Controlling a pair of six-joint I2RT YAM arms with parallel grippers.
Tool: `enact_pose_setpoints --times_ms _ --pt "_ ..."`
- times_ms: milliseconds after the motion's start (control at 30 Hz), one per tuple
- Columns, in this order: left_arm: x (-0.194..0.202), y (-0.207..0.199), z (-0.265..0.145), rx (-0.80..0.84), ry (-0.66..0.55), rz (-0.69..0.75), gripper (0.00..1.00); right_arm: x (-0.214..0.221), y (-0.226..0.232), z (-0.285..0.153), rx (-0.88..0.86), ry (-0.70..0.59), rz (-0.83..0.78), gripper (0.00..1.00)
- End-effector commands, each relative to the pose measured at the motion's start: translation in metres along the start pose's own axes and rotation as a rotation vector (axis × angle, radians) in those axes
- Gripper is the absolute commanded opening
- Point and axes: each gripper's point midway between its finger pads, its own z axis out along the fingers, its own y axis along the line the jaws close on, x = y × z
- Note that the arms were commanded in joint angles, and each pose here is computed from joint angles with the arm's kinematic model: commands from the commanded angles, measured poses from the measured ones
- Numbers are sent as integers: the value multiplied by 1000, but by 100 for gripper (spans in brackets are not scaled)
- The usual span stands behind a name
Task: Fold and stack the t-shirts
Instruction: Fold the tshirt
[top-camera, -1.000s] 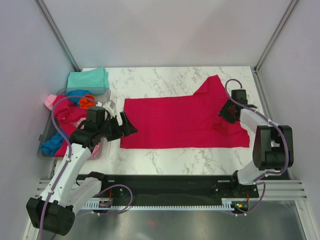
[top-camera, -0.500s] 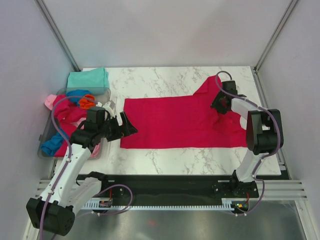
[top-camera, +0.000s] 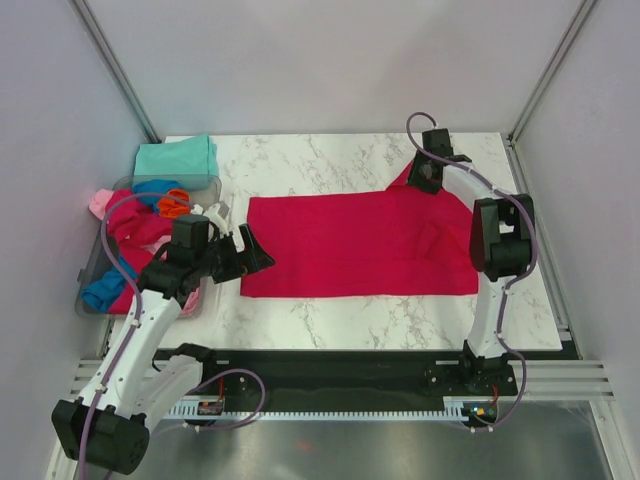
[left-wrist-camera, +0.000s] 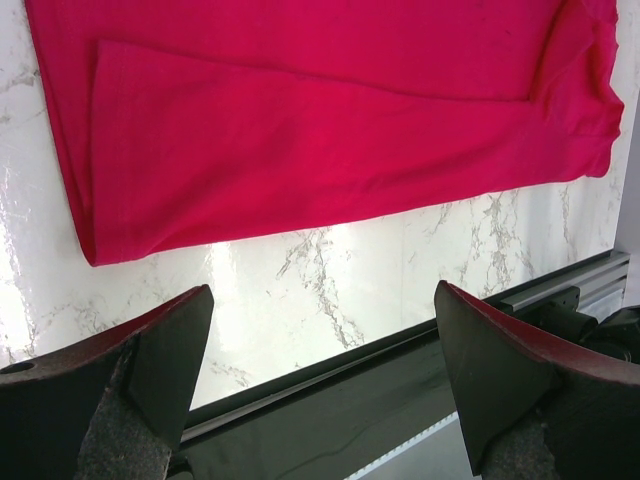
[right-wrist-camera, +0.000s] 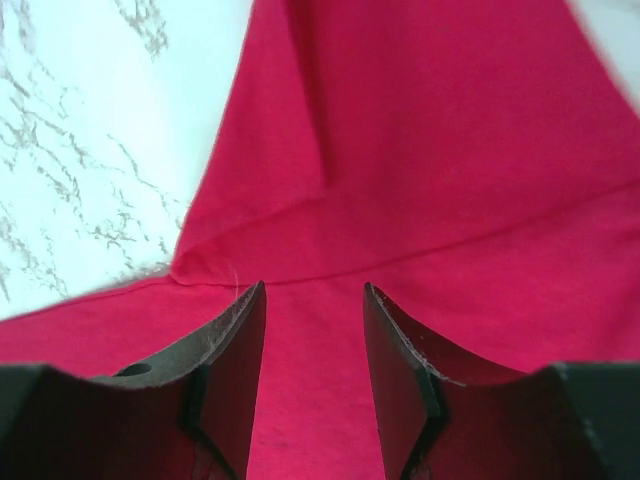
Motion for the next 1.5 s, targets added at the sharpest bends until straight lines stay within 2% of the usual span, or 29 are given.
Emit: enact_pose_setpoints --times_ms 0,67,267,300,500,833,933,1067,1100,1233,1267,1400,1433,1467 --pt "-5 -2 0 20 -21 41 100 -39 -20 -57 94 -121 -68 52" --pt "-5 -2 1 16 -18 41 100 -41 -21 -77 88 -144 -73 53" --pt "-4 -1 1 13 -18 36 100 3 -54 -97 157 -91 -59 55" --pt "-4 -1 1 14 -16 37 100 23 -60 -94 164 -53 -53 56" --pt "-3 -1 1 16 -13 36 100 75 -67 -87 113 26 -16 59" --pt "-4 -2 1 18 -18 38 100 99 -43 -88 25 46 0 59" --pt "-4 -2 0 19 -19 39 100 97 -20 -91 -41 41 3 59" --pt "-4 -2 0 17 -22 39 100 84 40 -100 -332 26 11 60" --pt "-4 -2 0 17 -22 39 100 77 47 -101 -358 12 4 60" --pt "-5 -2 0 16 -25 37 100 36 57 -88 -338 -67 -68 62" --pt "-5 -2 0 16 -23 38 100 11 66 -92 -340 -113 -79 62" --pt "-4 -1 1 14 -19 36 100 -48 50 -65 -172 -187 -76 63" --pt "-4 -1 1 13 -21 37 100 -40 35 -39 -104 -129 -81 63" --pt "-4 0 1 10 -19 34 100 -68 43 -41 -107 -176 -72 63"
